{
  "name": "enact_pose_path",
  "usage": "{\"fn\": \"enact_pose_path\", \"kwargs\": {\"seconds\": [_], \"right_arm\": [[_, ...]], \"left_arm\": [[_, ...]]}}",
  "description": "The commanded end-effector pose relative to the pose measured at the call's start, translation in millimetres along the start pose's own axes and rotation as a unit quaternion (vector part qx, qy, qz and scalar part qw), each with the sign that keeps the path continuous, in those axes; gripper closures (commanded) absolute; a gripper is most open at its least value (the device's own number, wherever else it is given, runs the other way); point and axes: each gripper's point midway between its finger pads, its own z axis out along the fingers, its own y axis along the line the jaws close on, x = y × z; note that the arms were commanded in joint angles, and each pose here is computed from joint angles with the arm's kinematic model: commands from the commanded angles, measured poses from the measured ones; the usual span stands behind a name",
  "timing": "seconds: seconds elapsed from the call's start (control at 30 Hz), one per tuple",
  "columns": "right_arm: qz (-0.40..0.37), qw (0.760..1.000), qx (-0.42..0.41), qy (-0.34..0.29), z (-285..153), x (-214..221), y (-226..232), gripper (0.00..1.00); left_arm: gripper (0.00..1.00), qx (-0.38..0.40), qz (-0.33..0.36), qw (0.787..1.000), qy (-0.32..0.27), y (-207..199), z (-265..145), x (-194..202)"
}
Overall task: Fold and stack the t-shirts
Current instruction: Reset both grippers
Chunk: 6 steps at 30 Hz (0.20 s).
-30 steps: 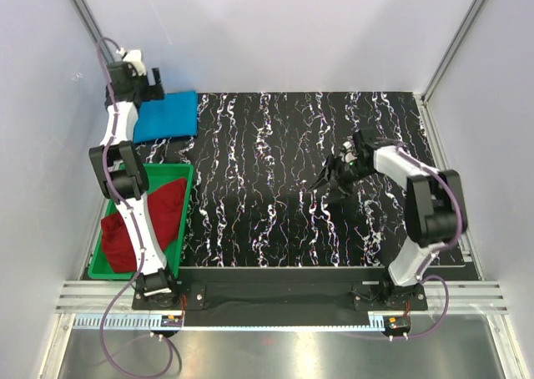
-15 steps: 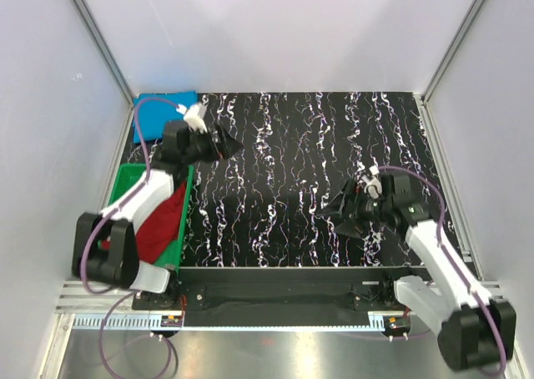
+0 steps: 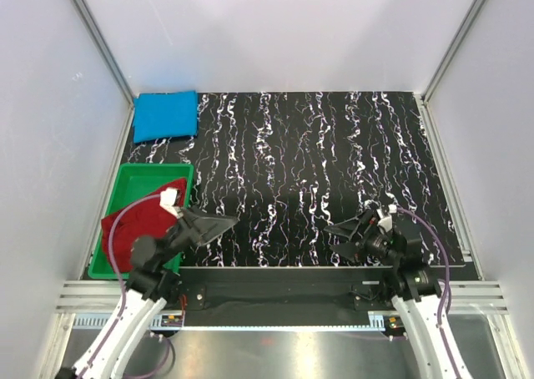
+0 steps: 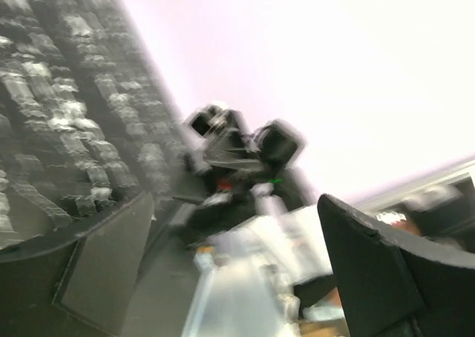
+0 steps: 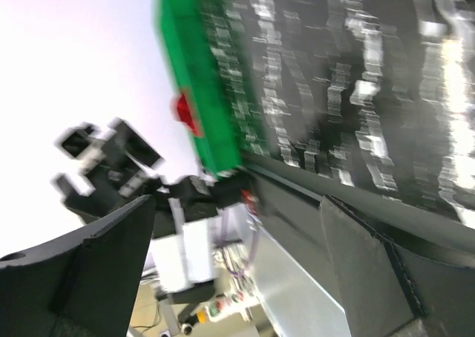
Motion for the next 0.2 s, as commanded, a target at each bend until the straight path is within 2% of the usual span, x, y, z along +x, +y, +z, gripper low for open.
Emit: {"fn": "enact_pose_path", "kwargs": {"seconds": [0.0, 0.07, 0.1, 0.17], "right_arm": [[0.052, 0.998, -0.015, -0.01, -4.3, 3.7, -1.7, 0.0], [0.048, 0.999, -0.001, 0.007, -3.2, 8.1, -6.8, 0.0], [0.039, 0.999, 0.0, 0.011, -4.1, 9.2, -4.6, 0.0], [0.01, 0.999, -0.036, 0.017, -6.2, 10.3, 11.5, 0.0]], "left_arm": [[0.01, 0.071, -0.106, 0.992, -0.001, -8.2, -21.1, 16.8], [0.01, 0.126, -0.091, 0.988, 0.011, -28.9, -25.2, 18.4], [0.01, 0.147, -0.109, 0.983, 0.016, -38.1, -28.7, 18.5], [0.01, 0.223, -0.092, 0.97, -0.006, -66.2, -43.0, 12.3]]}}
